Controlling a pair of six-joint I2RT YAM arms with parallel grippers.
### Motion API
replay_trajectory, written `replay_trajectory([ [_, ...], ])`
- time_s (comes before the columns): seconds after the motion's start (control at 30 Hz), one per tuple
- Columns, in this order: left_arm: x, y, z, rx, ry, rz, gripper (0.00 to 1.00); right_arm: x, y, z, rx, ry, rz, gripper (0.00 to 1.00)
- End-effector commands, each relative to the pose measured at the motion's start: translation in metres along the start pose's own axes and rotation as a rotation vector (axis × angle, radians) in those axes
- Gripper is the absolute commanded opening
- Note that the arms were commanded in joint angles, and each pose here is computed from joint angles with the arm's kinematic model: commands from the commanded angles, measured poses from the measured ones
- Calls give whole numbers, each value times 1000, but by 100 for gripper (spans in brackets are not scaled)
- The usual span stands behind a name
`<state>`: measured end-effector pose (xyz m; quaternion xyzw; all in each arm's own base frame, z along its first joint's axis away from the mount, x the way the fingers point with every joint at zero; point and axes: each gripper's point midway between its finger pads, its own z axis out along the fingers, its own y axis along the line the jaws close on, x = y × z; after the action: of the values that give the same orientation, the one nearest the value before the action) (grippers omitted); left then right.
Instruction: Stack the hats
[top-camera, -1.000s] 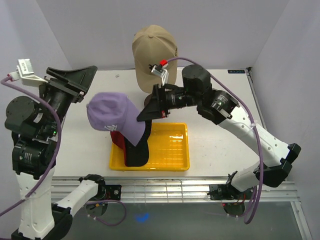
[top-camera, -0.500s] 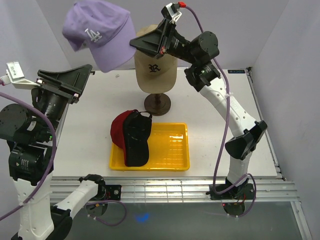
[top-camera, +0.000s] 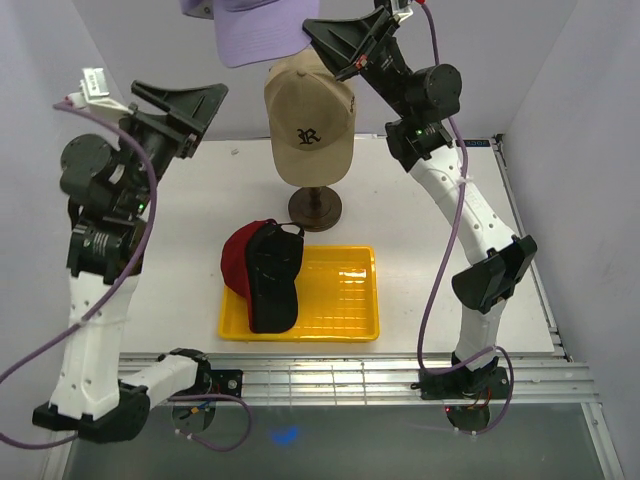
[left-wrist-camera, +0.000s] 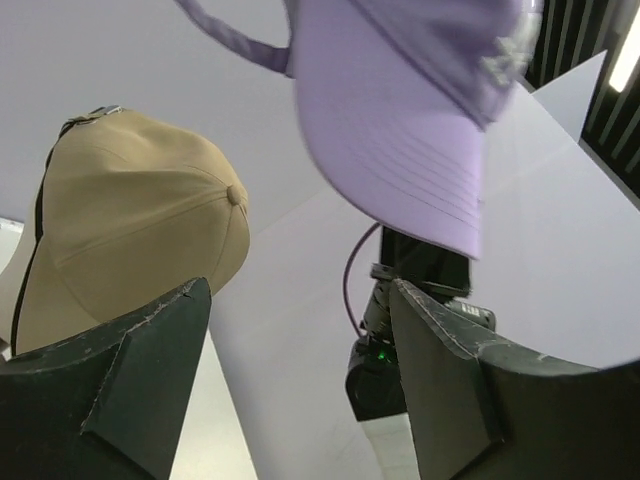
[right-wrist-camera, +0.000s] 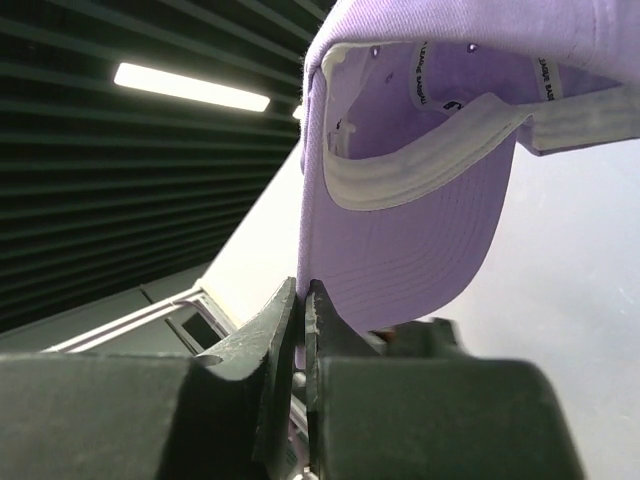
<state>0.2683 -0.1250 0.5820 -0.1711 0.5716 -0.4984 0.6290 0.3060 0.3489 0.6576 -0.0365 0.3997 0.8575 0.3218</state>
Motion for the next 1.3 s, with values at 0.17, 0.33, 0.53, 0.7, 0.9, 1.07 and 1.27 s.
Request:
replay_trajectory([
  [0.17,-4,-25,55,188,10,-52,83,-25,45,-10,-154,-70,-5,8],
  [0.33,-15,-45,59,299,-40,-65,82,-34,42,-15,-159,-78,27,8],
  [0.53,-12,-48,44,316,-37,-61,81,-46,41,-20,-159,-94,43,8],
  [0.7,-12,-43,52,318,-43,-69,82,-45,39,-23,-165,-86,63,8],
  [0.9,-11,-58,77,430,0,-86,83,-41,41,-25,-151,-76,58,8],
  [1.07,-9,-58,89,437,36,-108,83,-41,38,-27,-161,-78,80,8],
  [1.27,-6,-48,95,402,53,-121,83,-41,39,-26,-162,-76,86,8],
])
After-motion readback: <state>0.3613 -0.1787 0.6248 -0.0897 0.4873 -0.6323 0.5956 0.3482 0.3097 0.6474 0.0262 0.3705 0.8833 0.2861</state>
